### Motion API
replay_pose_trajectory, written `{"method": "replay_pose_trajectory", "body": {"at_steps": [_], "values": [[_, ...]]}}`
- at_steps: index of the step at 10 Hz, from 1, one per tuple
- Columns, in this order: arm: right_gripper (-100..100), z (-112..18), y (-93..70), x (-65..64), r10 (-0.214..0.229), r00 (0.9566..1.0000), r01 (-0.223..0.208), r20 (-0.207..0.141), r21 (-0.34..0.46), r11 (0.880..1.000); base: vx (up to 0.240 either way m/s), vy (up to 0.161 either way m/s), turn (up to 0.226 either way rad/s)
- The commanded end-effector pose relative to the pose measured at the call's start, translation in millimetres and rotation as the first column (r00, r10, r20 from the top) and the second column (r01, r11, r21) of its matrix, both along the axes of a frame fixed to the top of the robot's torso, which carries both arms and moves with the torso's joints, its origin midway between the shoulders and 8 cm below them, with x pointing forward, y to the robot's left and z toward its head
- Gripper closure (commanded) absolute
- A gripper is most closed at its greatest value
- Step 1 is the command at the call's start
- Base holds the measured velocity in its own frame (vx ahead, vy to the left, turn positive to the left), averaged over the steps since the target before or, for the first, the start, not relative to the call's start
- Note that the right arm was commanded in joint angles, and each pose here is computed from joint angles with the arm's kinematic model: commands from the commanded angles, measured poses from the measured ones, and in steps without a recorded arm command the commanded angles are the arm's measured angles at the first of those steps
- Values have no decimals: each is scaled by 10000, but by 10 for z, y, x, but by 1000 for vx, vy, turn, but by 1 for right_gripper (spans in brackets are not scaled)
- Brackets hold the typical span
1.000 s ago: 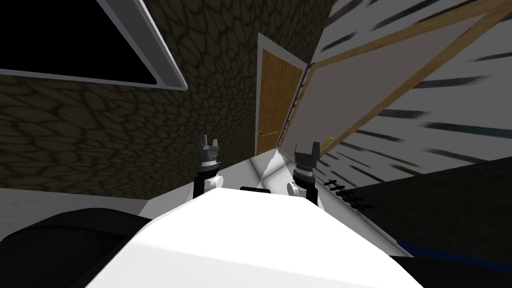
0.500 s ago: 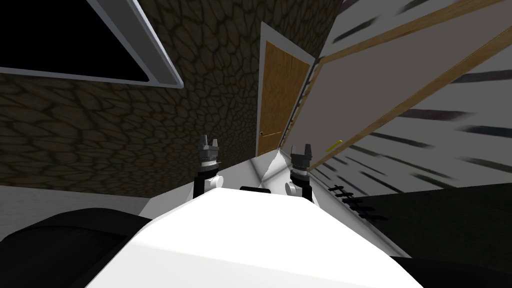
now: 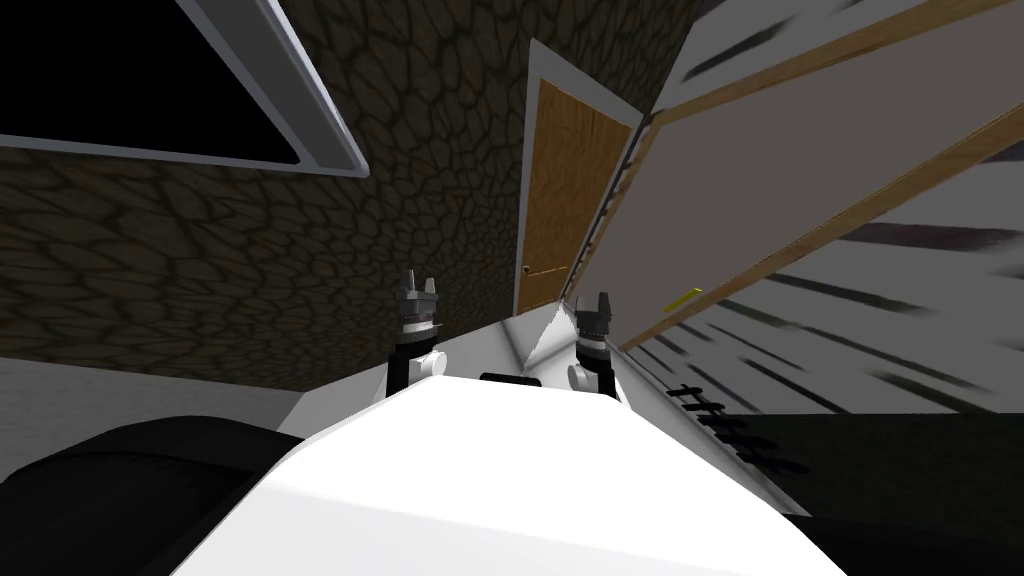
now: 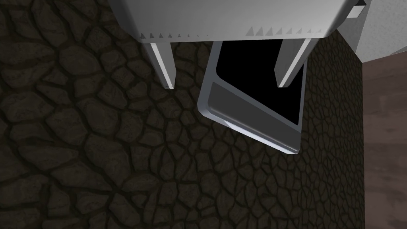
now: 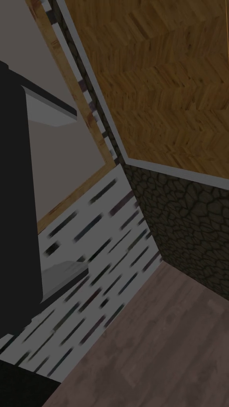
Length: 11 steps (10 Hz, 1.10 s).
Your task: Pull the door open
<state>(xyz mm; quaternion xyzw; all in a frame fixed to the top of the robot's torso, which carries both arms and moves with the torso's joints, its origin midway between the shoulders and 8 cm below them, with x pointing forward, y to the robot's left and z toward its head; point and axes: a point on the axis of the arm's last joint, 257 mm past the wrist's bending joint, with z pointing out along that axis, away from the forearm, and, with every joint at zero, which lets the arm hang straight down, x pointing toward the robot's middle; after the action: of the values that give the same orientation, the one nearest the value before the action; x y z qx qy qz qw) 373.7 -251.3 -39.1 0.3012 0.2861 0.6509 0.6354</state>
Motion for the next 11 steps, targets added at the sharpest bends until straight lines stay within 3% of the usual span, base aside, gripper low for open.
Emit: {"method": "replay_pose_trajectory", "body": {"at_steps": [1,6,11], "values": [[-100,-112,6,77,101,9997,-101,-219,7,9999,98,-30,79],[-100,-522,30,269,385,9947,-385,-954,17,9993,96,-27,87],[-100,-948,40,440,641,9832,-646,-1710,24,9979,93,-27,95]]}}
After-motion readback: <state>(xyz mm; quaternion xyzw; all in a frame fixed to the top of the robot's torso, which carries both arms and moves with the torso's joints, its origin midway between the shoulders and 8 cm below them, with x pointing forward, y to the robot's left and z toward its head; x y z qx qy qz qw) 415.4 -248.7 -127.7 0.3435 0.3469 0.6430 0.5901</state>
